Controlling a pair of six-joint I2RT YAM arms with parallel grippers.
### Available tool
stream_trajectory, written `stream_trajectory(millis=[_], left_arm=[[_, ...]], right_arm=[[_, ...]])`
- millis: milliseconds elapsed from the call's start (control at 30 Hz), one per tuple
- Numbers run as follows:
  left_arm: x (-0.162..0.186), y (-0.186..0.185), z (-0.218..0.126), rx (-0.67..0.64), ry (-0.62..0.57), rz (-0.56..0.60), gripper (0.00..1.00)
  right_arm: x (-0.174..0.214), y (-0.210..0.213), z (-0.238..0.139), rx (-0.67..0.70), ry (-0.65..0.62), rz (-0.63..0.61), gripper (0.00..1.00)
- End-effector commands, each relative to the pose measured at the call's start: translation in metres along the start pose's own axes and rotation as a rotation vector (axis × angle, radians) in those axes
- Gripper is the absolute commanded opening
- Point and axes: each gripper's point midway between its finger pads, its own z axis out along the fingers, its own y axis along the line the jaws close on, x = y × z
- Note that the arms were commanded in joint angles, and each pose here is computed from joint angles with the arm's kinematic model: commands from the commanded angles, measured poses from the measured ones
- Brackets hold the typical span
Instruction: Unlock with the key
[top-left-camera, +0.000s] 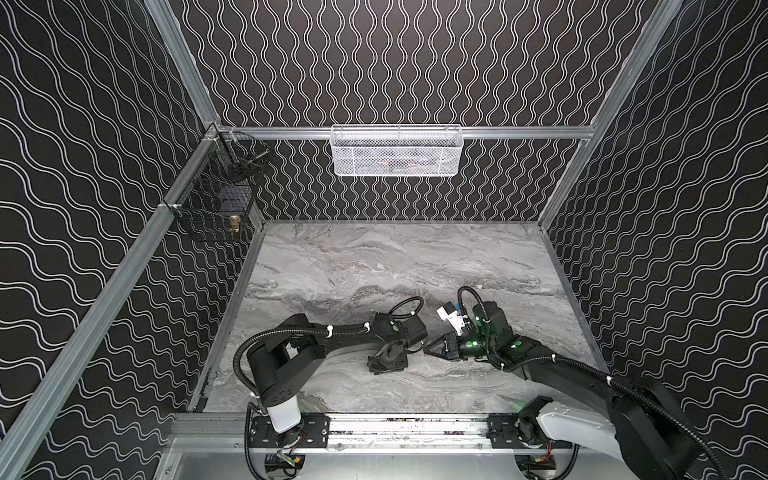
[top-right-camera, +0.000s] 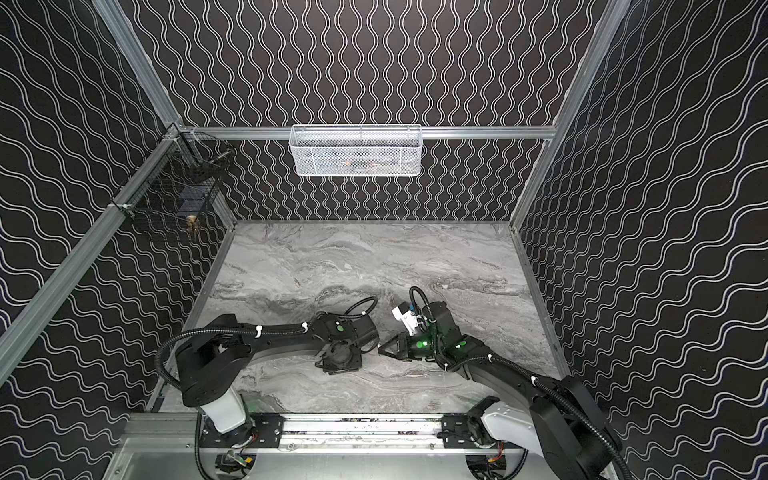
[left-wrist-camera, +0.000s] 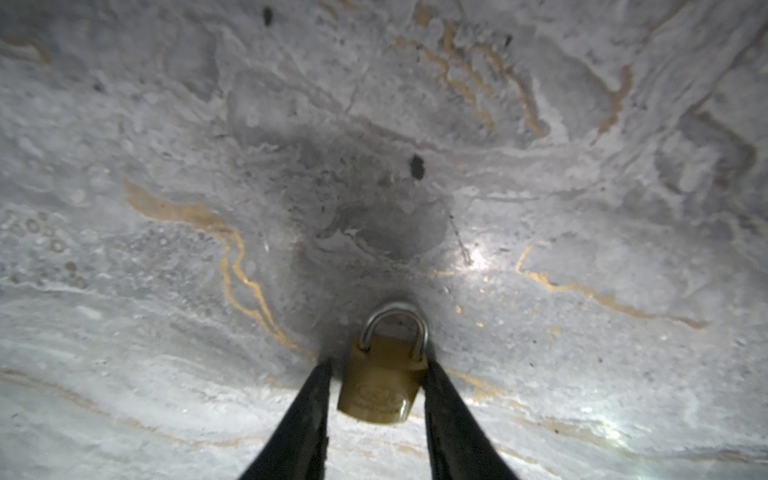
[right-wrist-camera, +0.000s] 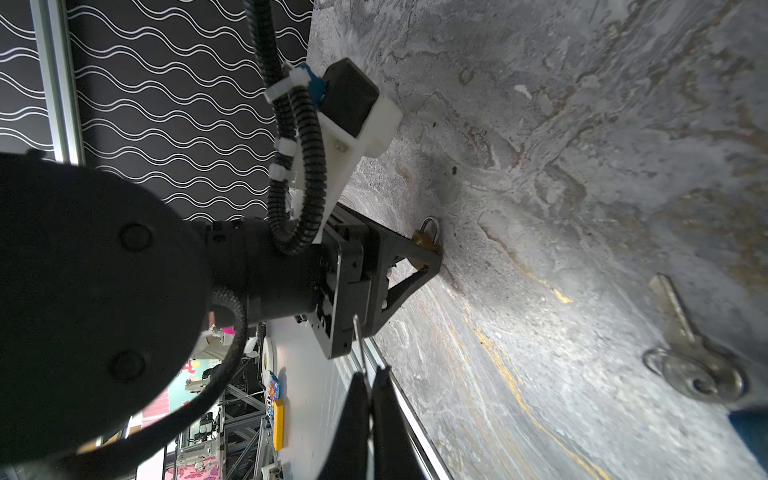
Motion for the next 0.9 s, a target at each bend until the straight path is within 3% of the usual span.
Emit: stream_trajectory(millis=[0, 433, 867], left_arm=[[-0.003, 0.000, 0.012, -0.009, -0.009, 0.014, 0.36], [-0.009, -0.002, 0.003, 0.009, -0.042, 0.002, 0.24], [-0.038, -0.005, -0.051, 0.133, -0.211, -0.127, 0.16]], right_arm=[[-0.006, 0.004, 0.000, -0.010, -0.021, -0.018, 0.00], [-0.006, 0.006, 0.000, -0.013, -0.011, -0.018, 0.00], [-0.004, 0.010, 0.002, -0.036, 0.002, 0.049, 0.00]])
